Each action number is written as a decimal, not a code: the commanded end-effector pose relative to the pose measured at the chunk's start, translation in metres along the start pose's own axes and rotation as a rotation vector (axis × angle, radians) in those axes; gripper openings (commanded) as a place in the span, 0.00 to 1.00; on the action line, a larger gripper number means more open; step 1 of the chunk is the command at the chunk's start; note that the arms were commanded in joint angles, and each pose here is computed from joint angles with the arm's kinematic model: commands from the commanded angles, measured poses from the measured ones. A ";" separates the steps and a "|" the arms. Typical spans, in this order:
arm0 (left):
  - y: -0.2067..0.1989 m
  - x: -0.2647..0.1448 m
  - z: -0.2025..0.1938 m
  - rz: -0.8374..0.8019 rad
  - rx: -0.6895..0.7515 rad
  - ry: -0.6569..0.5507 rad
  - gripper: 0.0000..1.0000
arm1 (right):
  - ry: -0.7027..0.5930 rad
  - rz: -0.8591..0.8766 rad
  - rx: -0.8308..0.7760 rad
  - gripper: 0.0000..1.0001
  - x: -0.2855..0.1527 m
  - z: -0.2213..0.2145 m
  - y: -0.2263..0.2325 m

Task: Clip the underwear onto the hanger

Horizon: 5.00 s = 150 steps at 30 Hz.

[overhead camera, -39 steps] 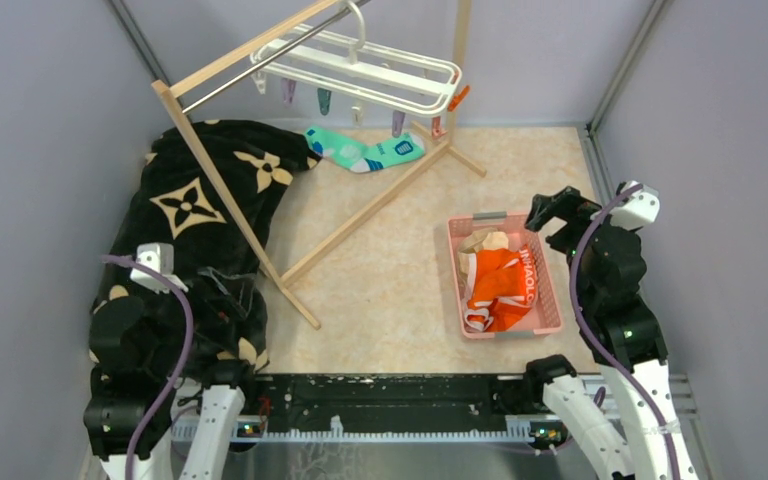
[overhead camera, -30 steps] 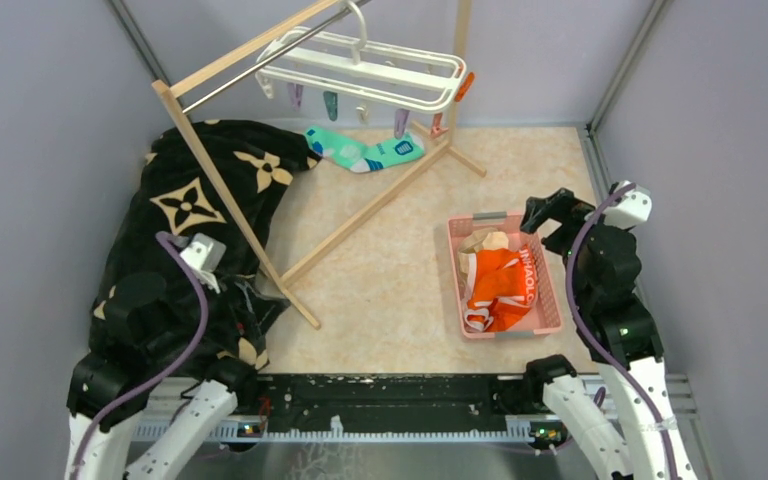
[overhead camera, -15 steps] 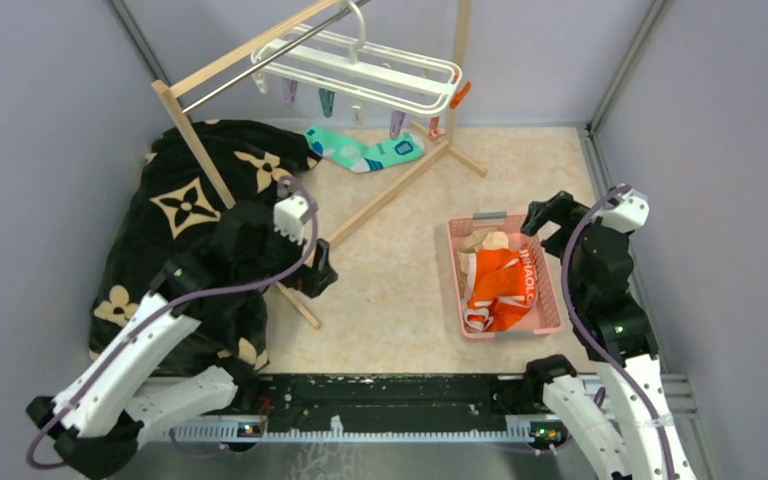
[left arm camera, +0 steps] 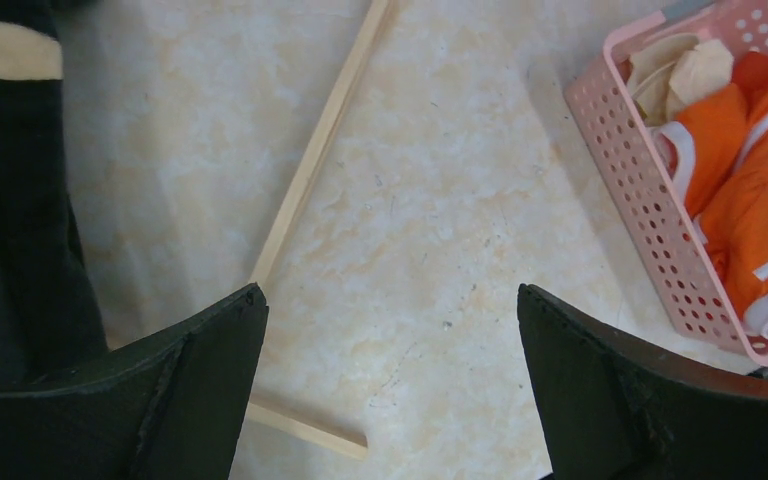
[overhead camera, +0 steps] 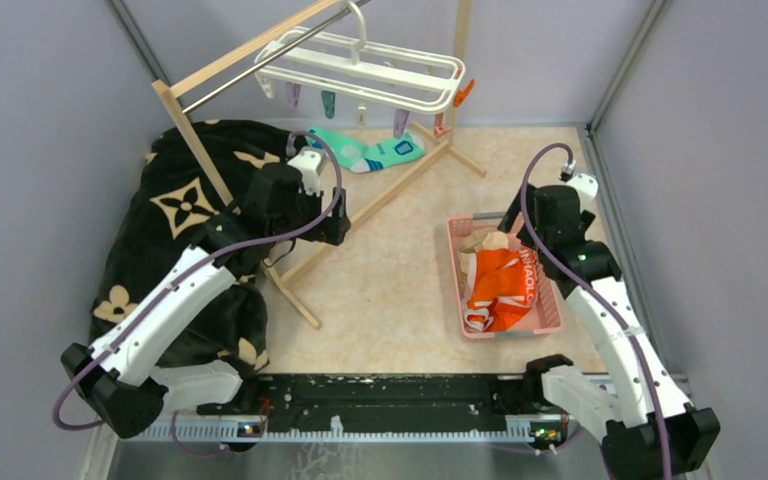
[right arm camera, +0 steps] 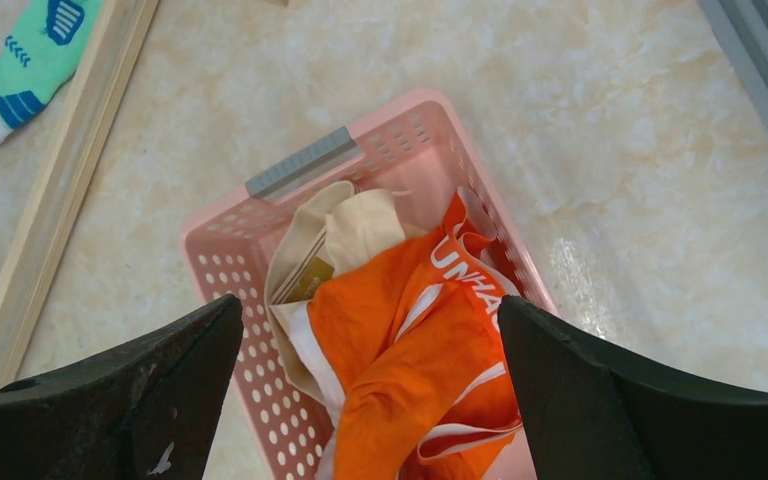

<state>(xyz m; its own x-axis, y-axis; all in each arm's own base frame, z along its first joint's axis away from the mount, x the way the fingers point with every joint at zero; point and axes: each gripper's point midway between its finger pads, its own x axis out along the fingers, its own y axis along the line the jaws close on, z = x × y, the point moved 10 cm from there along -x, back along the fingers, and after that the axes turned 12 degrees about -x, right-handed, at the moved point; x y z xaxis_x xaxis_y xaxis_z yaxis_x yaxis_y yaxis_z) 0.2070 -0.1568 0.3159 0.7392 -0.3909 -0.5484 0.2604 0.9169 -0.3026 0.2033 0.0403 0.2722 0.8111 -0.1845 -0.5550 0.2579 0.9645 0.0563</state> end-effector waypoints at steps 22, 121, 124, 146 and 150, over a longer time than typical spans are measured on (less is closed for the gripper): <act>0.044 0.000 0.002 0.135 -0.102 -0.270 0.99 | -0.858 0.903 -0.422 0.96 -0.153 0.149 0.040; 0.041 0.011 -0.016 0.030 -0.086 -0.199 1.00 | -0.930 1.229 0.375 0.00 -0.102 0.297 0.249; 0.041 0.014 -0.017 0.031 -0.085 -0.190 1.00 | -0.974 1.213 0.336 0.00 -0.106 0.299 0.246; 0.010 -0.051 0.027 -0.304 0.114 -0.369 1.00 | -0.985 1.100 -0.127 0.64 -0.107 0.282 0.229; 0.006 -0.068 0.031 -0.368 0.152 -0.404 1.00 | -1.032 1.045 -0.131 0.64 -0.132 0.280 0.201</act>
<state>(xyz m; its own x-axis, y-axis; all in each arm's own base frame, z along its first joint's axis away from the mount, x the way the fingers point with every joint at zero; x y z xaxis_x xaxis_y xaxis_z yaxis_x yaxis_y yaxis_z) 0.1875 -0.1234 0.3526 0.7998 -0.5762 -0.1680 0.5065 0.7982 -0.3261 0.3500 0.2404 0.5416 0.6523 0.6455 0.3973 -0.7096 0.7043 0.0208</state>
